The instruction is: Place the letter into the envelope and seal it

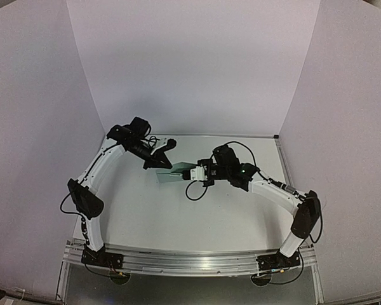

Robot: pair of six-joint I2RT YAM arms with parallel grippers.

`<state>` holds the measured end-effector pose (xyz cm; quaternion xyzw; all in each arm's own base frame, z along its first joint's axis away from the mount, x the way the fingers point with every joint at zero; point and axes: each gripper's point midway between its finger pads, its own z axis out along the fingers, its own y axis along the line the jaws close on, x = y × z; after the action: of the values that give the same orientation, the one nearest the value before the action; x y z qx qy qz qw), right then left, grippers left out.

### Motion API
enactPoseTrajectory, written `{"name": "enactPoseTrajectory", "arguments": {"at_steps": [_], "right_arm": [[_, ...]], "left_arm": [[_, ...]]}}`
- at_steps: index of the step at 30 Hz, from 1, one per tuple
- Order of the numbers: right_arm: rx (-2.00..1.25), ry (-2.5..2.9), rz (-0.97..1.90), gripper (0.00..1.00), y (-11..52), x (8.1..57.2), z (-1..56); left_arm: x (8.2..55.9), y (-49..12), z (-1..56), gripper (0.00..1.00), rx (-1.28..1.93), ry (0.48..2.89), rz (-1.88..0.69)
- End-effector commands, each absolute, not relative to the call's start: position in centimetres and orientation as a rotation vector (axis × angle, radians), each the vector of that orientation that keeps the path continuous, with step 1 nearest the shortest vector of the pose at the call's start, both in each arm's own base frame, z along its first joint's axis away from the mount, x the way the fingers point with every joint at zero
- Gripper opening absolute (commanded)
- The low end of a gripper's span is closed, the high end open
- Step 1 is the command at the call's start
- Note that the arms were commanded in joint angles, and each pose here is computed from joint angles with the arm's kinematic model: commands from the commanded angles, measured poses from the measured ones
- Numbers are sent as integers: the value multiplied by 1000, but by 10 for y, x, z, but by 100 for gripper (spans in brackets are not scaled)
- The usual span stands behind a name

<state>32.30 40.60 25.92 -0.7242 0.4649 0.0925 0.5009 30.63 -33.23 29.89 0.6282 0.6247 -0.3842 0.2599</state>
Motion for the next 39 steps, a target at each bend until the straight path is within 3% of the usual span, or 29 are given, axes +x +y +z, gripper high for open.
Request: {"name": "enactPoseTrajectory", "arguments": {"at_steps": [1, 10, 21, 39], "right_arm": [[-1700, 1339, 271, 0, 404, 336, 250], [-1531, 1584, 377, 0, 409, 350, 245], [-1177, 1595, 394, 0, 394, 370, 284], [-1163, 1652, 210, 0, 367, 378, 256]], "left_arm": [[246, -309, 293, 0, 1704, 2021, -1256], [247, -315, 289, 0, 1673, 2052, -1255], [259, -315, 287, 0, 1613, 2064, -1261], [271, -321, 304, 0, 1546, 2033, -1250]]}}
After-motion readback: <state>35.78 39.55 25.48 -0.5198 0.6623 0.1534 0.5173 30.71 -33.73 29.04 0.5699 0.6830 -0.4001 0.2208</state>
